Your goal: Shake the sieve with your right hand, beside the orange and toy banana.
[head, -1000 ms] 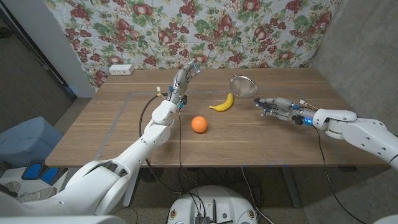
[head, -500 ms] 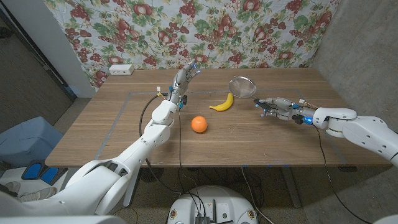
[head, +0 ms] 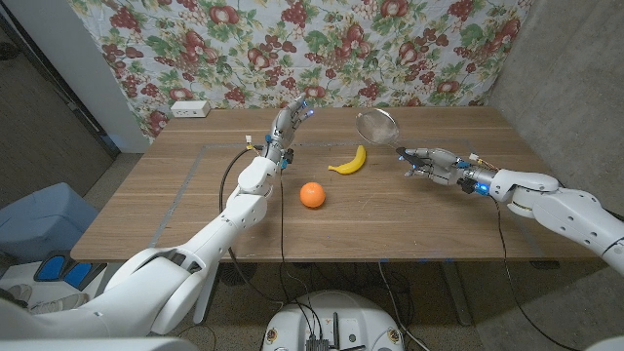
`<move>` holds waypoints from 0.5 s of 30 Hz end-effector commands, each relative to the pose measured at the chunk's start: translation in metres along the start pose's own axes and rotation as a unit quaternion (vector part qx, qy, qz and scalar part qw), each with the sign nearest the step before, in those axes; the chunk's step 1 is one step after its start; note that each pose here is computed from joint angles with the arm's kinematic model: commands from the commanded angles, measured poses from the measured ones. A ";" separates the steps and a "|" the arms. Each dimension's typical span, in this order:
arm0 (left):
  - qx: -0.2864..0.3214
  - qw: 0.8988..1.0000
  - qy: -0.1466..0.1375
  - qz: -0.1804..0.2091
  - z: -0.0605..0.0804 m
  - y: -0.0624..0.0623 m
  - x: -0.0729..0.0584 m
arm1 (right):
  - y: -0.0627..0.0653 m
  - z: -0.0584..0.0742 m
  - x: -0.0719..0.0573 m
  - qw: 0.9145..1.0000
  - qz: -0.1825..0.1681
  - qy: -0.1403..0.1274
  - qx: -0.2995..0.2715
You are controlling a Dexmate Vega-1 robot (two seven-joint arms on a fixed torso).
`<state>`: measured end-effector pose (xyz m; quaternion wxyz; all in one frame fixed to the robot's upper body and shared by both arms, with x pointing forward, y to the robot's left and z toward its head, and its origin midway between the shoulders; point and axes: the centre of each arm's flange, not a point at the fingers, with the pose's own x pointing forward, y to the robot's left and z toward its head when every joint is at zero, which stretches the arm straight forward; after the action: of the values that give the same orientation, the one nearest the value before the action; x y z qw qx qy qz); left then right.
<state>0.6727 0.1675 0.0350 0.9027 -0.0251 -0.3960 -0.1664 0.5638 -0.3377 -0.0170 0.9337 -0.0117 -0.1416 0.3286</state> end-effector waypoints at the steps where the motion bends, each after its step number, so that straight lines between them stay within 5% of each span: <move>1: -0.001 1.000 -0.002 0.000 -0.001 0.002 0.003 | -0.002 0.002 -0.007 0.993 0.025 -0.109 0.024; 8: -0.002 1.000 -0.003 0.000 -0.001 0.002 0.004 | 0.001 0.005 -0.009 0.987 0.038 -0.153 0.034; 15: -0.002 1.000 -0.004 0.001 -0.001 0.003 0.004 | 0.002 0.004 -0.009 0.984 0.051 -0.163 0.040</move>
<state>0.6756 0.1681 0.0366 0.9018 -0.0267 -0.3978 -0.1669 0.5582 -0.3412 -0.0149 0.8982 0.0517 -0.2439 0.3621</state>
